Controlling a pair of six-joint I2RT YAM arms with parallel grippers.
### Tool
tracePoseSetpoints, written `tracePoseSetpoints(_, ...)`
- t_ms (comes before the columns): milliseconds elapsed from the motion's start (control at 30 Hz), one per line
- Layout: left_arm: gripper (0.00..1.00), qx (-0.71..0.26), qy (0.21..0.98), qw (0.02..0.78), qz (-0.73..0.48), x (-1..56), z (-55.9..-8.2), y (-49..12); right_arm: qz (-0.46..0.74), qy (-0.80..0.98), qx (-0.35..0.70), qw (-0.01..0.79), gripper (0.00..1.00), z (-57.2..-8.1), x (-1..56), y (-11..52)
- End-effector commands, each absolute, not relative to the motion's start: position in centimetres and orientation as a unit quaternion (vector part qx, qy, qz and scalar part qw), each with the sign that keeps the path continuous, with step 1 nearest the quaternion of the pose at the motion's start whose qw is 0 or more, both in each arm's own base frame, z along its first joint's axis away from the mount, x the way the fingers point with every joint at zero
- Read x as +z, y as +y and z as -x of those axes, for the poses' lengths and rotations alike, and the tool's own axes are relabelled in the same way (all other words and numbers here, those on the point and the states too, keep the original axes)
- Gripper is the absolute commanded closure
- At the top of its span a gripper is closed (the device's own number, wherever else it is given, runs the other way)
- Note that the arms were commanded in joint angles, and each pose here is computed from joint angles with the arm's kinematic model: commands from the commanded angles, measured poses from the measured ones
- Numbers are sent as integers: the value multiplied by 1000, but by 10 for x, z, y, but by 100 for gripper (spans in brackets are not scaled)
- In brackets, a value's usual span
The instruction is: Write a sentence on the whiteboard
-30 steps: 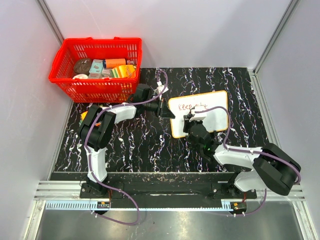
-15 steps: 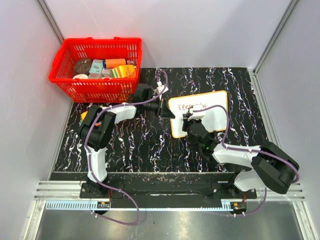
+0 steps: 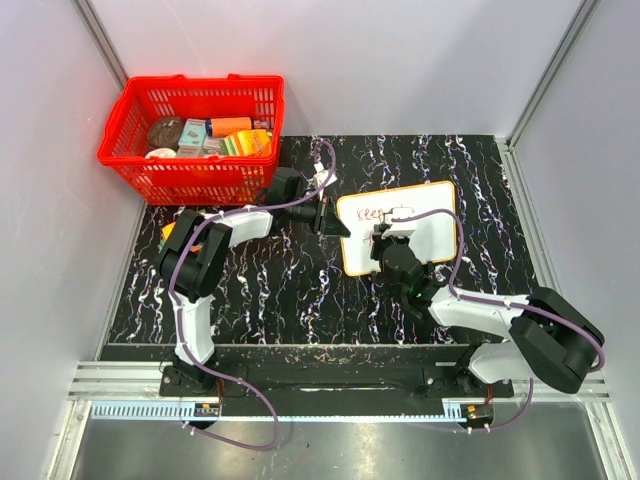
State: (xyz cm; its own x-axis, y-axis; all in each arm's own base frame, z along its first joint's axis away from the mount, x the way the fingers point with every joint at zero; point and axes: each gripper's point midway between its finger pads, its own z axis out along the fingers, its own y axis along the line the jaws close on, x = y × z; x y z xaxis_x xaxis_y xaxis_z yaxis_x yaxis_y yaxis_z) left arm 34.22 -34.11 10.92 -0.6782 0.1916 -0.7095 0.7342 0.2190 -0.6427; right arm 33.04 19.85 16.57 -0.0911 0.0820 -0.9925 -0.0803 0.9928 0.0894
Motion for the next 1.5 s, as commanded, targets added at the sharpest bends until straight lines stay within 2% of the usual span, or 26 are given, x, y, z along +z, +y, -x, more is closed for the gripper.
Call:
tracePoseSetpoints(0,100,-484,781,220,-328,47,-329,-334,-24,719,64,692,100,-333,188,191)
tracePoseSetpoints(200,100,-484,780,220,-329,47,-329,-334,-31,710,77,700,100,-327,199,185)
tracePoseSetpoints(1467,100,-485,781,219,-328,46,-329,-334,-35,742,89,663,100,-341,160,192)
